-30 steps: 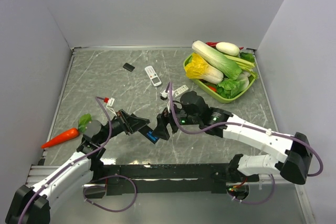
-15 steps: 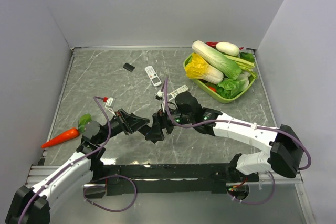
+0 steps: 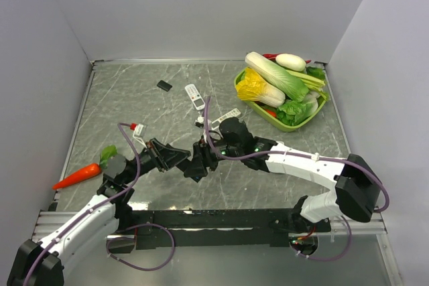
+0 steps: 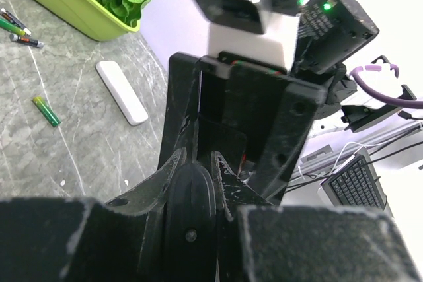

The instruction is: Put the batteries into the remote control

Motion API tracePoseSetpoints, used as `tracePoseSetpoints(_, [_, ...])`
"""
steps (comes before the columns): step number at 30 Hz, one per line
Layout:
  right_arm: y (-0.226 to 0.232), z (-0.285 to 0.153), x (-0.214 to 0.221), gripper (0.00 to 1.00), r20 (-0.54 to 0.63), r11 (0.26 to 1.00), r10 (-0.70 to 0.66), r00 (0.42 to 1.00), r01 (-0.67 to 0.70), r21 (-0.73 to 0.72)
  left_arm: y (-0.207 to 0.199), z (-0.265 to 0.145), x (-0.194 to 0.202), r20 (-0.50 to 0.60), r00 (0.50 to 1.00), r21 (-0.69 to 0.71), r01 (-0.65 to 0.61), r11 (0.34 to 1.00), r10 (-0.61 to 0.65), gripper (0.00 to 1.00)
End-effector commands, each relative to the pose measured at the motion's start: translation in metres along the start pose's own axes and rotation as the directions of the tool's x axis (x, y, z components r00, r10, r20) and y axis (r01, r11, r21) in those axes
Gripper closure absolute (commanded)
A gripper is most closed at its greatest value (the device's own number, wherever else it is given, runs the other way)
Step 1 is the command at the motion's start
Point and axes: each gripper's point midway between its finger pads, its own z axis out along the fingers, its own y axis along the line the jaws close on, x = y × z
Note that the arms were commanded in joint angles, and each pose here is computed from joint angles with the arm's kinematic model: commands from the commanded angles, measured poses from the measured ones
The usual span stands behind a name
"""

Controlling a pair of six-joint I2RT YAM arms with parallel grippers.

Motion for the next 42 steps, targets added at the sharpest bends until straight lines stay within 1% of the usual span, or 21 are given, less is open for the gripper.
tracePoseSetpoints(1, [0.004, 0.004, -0.005, 0.42, 0.0, 0.999, 0.011, 1.0, -0.011, -0.04, -0.032, 0.003, -0.015, 0.034, 0.998, 0.096, -0.059, 0.994, 0.056, 0.99])
tracePoseSetpoints(3, [0.001, 0.004, 0.001, 0.5, -0.017, 0.999, 0.024, 1.0, -0.024, -0.035, -0.033, 0.004, -0.016, 0.035, 0.998, 0.098, -0.063, 0.993, 0.06, 0.99])
tracePoseSetpoints(5, [-0.002, 0.004, 0.005, 0.55, -0.032, 0.999, 0.033, 0.999, -0.034, -0.025, -0.033, 0.004, -0.016, 0.035, 0.997, 0.093, -0.065, 0.994, 0.062, 0.99])
tracePoseSetpoints(9, [-0.01, 0.003, 0.02, 0.6, -0.066, 0.998, 0.061, 0.996, -0.062, -0.01, -0.035, 0.004, -0.02, 0.047, 0.996, 0.09, -0.083, 0.992, 0.079, 0.99])
tracePoseSetpoints(12, [-0.012, 0.002, 0.028, 0.6, -0.082, 0.997, 0.075, 0.994, -0.076, -0.01, -0.036, 0.004, -0.023, 0.062, 0.994, 0.086, -0.096, 0.992, 0.091, 0.99])
tracePoseSetpoints(16, [-0.004, -0.002, 0.024, 0.58, -0.067, 0.998, 0.054, 0.996, -0.056, -0.04, -0.033, 0.004, -0.021, 0.055, 0.994, 0.077, -0.095, 0.993, 0.091, 0.99])
tracePoseSetpoints(20, [-0.015, -0.003, 0.025, 0.59, -0.076, 0.998, 0.048, 0.996, -0.046, 0.031, -0.034, 0.003, -0.022, 0.065, 0.995, 0.081, -0.087, 0.993, 0.081, 0.99])
tracePoseSetpoints(26, [-0.019, -0.005, 0.03, 0.59, -0.084, 0.998, 0.058, 0.995, -0.055, 0.04, -0.033, 0.005, -0.026, 0.053, 0.99, 0.04, -0.135, 0.99, 0.133, 0.99])
tracePoseSetpoints(30, [-0.005, -0.009, 0.016, 0.6, -0.033, 1.0, 0.023, 0.999, -0.023, 0.004, -0.026, 0.005, -0.021, 0.037, 0.992, 0.033, -0.12, 0.992, 0.119, 0.99])
tracePoseSetpoints(31, [-0.003, -0.01, 0.013, 0.64, -0.023, 1.0, 0.02, 1.0, -0.02, 0.001, -0.025, 0.005, -0.02, 0.036, 0.992, 0.034, -0.122, 0.992, 0.121, 0.99])
tracePoseSetpoints(33, [-0.001, -0.012, 0.005, 0.68, 0.0, 1.0, 0.014, 1.0, -0.014, -0.001, -0.022, 0.005, -0.017, 0.026, 0.993, 0.028, -0.117, 0.993, 0.116, 0.99])
tracePoseSetpoints(34, [-0.001, -0.011, 0.003, 0.71, 0.01, 1.0, 0.024, 1.0, -0.024, 0.006, -0.021, 0.005, -0.017, 0.025, 0.993, 0.029, -0.12, 0.992, 0.119, 0.99])
tracePoseSetpoints(39, [0.004, -0.011, -0.013, 0.72, 0.07, 0.999, 0.041, 0.997, -0.039, -0.026, -0.026, 0.005, -0.01, -0.012, 0.991, 0.075, -0.129, 0.989, 0.131, 0.99])
tracePoseSetpoints(40, [0.008, -0.01, -0.018, 0.71, 0.087, 0.998, 0.046, 0.995, -0.042, -0.044, -0.027, 0.005, -0.009, -0.016, 0.992, 0.082, -0.123, 0.989, 0.124, 0.99])
tracePoseSetpoints(42, [0.009, -0.007, -0.02, 0.67, 0.083, 0.997, 0.052, 0.995, -0.047, -0.062, -0.028, 0.006, -0.008, -0.021, 0.992, 0.096, -0.122, 0.988, 0.125, 0.99])
